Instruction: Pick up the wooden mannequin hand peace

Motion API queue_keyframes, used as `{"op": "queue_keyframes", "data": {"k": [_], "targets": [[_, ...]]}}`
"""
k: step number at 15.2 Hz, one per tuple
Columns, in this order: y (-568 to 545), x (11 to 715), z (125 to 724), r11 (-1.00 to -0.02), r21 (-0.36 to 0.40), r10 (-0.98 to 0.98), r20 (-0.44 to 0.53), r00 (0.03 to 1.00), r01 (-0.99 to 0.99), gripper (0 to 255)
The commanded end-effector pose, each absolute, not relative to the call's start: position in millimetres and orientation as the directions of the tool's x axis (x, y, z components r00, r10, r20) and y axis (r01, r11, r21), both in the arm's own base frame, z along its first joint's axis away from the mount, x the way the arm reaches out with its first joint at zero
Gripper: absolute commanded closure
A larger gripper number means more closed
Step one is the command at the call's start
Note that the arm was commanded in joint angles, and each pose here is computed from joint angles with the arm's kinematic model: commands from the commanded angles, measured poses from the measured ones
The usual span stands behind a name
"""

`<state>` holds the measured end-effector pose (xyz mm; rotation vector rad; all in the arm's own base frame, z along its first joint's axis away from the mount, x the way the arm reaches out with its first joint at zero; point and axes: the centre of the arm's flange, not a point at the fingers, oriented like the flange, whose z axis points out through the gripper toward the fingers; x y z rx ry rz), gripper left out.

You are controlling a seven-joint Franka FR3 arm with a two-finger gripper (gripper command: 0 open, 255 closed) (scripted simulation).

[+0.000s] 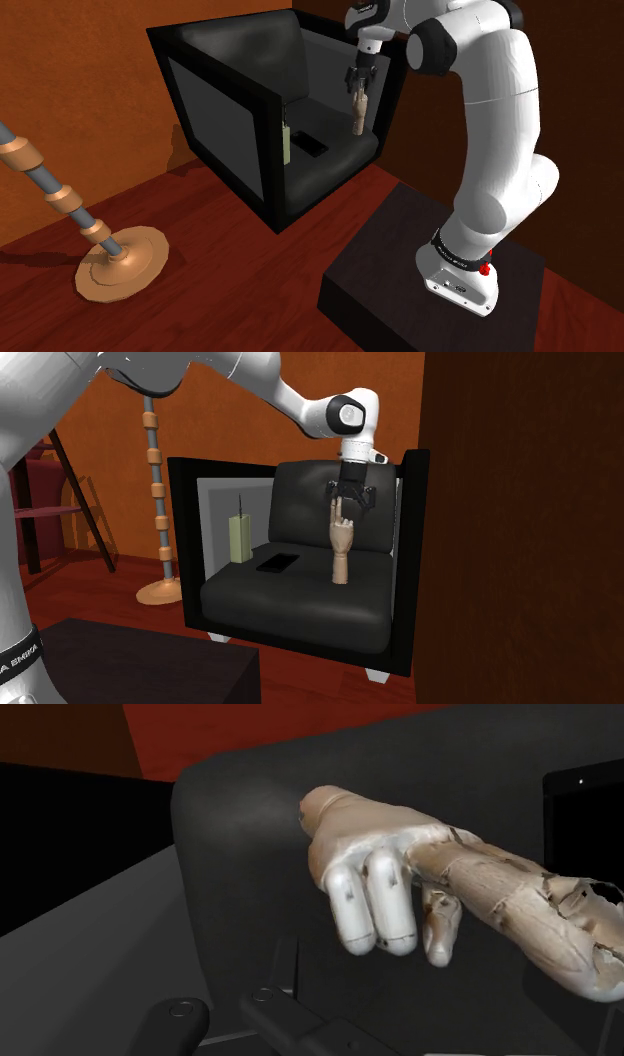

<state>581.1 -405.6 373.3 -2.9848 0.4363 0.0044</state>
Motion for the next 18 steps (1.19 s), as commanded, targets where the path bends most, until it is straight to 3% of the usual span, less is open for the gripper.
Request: {"op": "queue_keyframes", "data": {"k": [1, 3, 4, 18], "targets": [[-404.9, 580.8, 361.6, -0.95, -0.123, -0.285, -0.021, 0.958, -0.285, 0], [-404.8, 580.7, 358.6, -0.95, -0.123, -0.285, -0.021, 0.958, -0.285, 0], [-404.9, 579.8, 358.3, -0.951, -0.123, -0.285, -0.021, 0.958, -0.285, 255], [-404.9, 580.8, 385.0, -0.95, -0.123, -0.285, -0.021, 0.958, -0.285, 255]]}}
